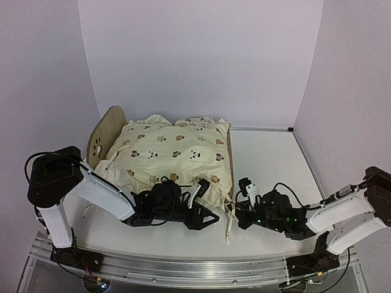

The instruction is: Set up the pet bed

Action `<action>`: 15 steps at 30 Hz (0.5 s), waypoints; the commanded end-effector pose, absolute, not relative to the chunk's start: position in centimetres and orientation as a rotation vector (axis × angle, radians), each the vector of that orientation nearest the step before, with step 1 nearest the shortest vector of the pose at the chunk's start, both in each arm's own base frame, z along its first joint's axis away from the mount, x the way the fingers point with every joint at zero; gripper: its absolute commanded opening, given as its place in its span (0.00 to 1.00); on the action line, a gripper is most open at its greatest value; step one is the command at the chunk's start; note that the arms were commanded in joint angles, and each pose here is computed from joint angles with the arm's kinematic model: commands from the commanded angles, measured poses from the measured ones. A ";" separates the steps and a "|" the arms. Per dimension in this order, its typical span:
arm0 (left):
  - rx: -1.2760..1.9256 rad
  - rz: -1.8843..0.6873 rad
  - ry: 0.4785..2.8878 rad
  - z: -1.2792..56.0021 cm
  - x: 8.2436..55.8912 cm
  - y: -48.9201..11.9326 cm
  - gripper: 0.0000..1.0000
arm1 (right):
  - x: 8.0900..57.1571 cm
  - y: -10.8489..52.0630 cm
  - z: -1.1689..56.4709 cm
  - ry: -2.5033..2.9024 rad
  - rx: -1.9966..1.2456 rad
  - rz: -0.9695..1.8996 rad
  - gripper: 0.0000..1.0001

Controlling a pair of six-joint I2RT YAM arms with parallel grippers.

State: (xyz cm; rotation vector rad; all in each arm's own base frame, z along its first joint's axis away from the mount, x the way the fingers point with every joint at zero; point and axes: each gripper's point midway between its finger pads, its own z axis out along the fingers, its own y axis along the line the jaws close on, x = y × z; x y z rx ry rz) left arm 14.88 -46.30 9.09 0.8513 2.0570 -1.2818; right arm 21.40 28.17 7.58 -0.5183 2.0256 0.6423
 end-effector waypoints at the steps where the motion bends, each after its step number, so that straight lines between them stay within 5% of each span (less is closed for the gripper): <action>1: 0.959 -1.361 2.006 9.0 13.5 -47.6 0.55 | 22.3 28.8 9.8 1.986 -0.466 0.667 0.00; 15: 1.029 -1.385 2.006 6.4 12.4 -51.6 0.59 | 22.3 28.8 9.7 2.007 -0.443 0.674 0.00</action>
